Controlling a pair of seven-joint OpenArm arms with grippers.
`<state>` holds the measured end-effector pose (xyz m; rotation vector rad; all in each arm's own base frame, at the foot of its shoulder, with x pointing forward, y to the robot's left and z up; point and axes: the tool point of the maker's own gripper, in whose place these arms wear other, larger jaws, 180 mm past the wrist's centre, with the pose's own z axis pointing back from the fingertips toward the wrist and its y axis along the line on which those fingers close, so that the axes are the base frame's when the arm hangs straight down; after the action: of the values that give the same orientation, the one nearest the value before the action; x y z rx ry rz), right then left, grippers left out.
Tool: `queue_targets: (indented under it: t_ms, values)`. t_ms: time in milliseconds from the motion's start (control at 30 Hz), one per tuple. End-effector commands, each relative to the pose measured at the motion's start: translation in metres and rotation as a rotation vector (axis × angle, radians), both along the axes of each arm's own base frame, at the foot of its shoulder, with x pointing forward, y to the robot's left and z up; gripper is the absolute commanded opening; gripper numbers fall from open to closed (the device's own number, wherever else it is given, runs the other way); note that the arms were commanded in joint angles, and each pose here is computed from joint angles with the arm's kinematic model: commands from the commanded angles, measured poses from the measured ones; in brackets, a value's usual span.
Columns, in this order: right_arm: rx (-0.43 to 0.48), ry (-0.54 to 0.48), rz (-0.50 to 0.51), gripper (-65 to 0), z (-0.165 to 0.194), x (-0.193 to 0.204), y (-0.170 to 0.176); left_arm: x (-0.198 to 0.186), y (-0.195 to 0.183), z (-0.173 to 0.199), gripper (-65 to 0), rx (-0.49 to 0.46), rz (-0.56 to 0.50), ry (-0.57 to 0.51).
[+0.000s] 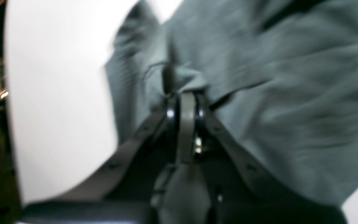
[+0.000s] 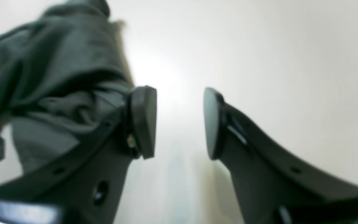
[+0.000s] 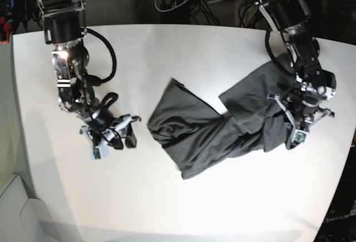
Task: Layout the t-shirt on the table in an organized manner, then fold the t-shirt properly
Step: 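Drag the shirt end with the right gripper across the table, then release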
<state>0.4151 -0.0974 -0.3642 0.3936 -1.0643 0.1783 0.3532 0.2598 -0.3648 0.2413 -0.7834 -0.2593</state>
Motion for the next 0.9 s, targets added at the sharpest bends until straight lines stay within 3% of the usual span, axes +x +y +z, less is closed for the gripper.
queue_targets:
  t_ms: [0, 133, 267, 500, 867]
  values:
    - [0.026, -0.082, 0.005, -39.4, 0.028, 0.013, 0.003, 0.015, 0.001, 0.025, -64.6, 0.009, -0.004, -0.086]
    - [0.043, -0.067, 0.033, -39.4, 0.023, 0.011, 0.023, 0.007, 0.006, 0.029, -64.6, 0.024, 0.008, -0.093]
    - [0.068, 0.034, 0.03, -39.4, -0.014, 0.003, 0.035, 0.007, 0.004, 0.031, -64.6, 0.02, 0.006, -0.101]
    - [0.087, 0.138, 0.014, -39.4, -0.044, 0.009, 0.042, 0.0, -0.004, 0.022, -64.6, 0.0, 0.003, -0.083]
    - [0.021, 0.168, 0.235, -40.2, -0.058, -0.023, 0.113, -0.005, -0.01, 0.016, -64.6, -0.013, -0.001, -0.074]
